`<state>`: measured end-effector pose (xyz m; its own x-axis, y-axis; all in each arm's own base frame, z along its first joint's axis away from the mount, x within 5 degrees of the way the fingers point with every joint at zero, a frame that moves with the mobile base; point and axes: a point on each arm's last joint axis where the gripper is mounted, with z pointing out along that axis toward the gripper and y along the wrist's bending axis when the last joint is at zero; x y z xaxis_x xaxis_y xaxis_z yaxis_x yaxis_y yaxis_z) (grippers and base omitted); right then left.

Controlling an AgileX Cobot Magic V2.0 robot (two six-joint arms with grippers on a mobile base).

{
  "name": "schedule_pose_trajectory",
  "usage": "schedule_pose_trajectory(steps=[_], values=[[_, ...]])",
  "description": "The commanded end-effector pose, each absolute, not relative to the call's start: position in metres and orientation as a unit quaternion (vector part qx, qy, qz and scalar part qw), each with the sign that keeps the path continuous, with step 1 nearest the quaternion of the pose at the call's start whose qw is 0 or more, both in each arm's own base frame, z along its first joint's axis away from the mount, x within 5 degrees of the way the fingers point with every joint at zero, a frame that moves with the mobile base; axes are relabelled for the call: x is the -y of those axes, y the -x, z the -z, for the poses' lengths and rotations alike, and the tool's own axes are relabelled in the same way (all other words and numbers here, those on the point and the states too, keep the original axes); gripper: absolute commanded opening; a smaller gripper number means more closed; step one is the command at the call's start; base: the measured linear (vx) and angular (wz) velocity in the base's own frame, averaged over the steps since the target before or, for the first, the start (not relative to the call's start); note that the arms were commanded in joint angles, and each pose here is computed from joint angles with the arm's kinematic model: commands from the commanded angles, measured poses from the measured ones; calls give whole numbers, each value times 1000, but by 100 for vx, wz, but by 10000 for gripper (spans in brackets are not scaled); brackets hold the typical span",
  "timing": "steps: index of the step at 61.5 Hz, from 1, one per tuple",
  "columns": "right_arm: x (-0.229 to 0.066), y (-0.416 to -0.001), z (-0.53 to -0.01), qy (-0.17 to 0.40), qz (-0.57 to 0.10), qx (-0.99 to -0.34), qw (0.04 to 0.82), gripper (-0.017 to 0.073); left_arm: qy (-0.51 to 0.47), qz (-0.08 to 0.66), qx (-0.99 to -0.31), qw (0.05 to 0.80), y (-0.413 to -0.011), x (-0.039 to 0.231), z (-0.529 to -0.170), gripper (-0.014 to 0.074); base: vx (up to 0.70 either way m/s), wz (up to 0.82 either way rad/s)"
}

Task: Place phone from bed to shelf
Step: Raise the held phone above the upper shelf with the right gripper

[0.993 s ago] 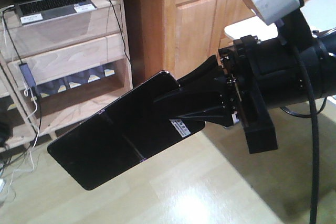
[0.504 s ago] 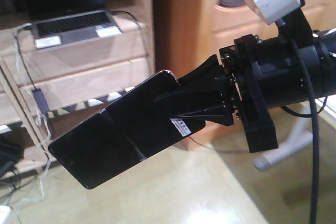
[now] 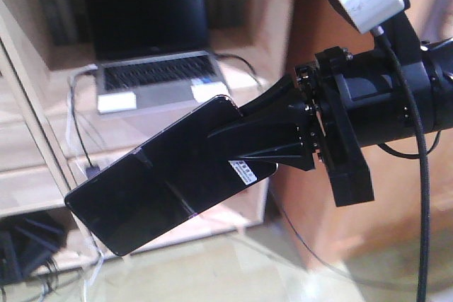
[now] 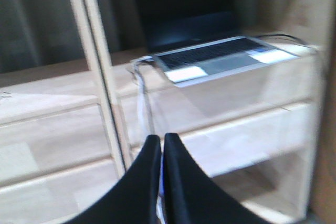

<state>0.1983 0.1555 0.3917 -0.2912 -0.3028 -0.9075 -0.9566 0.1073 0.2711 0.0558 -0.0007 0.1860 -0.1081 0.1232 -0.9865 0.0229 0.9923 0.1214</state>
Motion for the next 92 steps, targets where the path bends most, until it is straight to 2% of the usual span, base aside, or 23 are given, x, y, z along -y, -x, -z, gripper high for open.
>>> schedule_pose_trajectory(steps=[1, 53, 92], values=[[-155, -186, -412, 480, -505, -618, 364, -2, -43, -33, -710, 702, -55, 1, -200, 1, 43, 28], [-155, -186, -412, 480, -504, -619, 364, -2, -43, -33, -710, 702, -55, 1, -200, 1, 33, 25], [-155, -186, -412, 480, -504, -619, 364, -2, -43, -33, -710, 702, -55, 1, -200, 1, 15, 3]])
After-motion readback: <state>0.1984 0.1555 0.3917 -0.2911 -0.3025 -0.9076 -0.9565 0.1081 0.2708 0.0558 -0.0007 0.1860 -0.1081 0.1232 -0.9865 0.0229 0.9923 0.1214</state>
